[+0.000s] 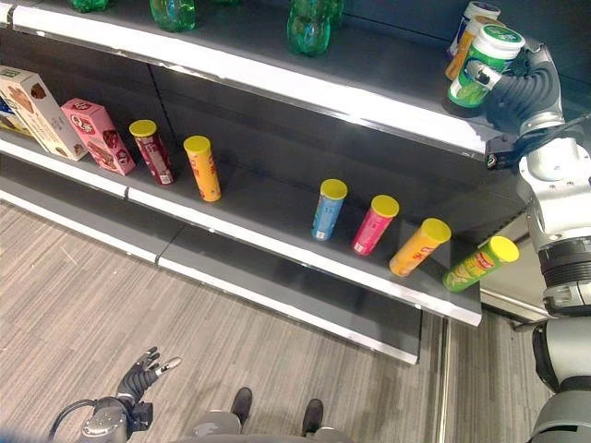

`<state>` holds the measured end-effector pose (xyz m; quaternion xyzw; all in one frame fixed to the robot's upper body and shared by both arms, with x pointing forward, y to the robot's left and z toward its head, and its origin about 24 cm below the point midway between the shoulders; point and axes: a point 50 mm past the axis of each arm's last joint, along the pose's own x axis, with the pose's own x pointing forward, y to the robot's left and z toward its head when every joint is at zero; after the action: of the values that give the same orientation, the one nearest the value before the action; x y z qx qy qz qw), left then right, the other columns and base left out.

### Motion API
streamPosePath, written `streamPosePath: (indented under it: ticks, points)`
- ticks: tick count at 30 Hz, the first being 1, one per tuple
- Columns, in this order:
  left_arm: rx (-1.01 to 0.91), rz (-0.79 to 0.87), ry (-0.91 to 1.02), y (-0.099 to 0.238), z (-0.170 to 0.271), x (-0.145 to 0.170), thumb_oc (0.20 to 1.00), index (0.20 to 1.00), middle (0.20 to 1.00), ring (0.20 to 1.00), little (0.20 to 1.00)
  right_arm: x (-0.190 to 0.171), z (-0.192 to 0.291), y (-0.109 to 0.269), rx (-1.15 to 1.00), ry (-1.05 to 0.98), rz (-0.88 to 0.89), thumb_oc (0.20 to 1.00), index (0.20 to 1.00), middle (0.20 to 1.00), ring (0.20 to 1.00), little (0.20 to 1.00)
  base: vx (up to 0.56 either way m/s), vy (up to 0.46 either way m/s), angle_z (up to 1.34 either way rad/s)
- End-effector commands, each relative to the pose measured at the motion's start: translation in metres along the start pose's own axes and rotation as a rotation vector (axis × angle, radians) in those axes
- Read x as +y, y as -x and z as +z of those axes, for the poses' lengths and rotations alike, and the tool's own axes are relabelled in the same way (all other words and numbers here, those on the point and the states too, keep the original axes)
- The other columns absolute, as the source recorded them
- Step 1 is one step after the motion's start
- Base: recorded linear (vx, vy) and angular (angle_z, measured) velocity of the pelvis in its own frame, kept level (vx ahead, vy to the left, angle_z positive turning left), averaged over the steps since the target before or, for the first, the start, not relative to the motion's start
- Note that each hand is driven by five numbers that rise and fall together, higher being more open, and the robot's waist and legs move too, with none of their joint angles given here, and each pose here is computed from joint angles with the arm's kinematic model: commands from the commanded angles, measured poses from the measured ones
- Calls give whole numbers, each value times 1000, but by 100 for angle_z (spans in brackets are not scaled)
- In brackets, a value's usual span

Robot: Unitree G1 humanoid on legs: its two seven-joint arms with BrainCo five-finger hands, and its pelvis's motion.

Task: Put the goods on the table back onto the shelves and tidy them up.

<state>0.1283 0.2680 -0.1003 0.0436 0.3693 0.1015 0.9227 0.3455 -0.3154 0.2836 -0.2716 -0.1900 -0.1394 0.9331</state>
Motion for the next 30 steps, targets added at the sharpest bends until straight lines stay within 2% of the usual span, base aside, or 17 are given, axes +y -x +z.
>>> streamPosePath:
  ticks: [1,9,15,30]
  points:
    - [-24,-7,-38,-2,5,6,1000,1000,1000,1000,1000,-3,31,-20,-71,86,-8,200,200,200,200,200,-4,-62,-2]
    - [-48,-27,-85,-11,18,2,1000,1000,1000,1000,1000,16,35,-38,-15,157,31,200,200,200,200,200,1,-31,-1]
    - [-57,-20,-70,-13,21,1,1000,1000,1000,1000,1000,32,41,-44,-15,105,58,200,200,200,200,200,6,-3,0]
    - [-22,-4,-47,-13,11,-3,1000,1000,1000,1000,1000,50,45,-44,-44,111,75,200,200,200,200,200,-3,9,1]
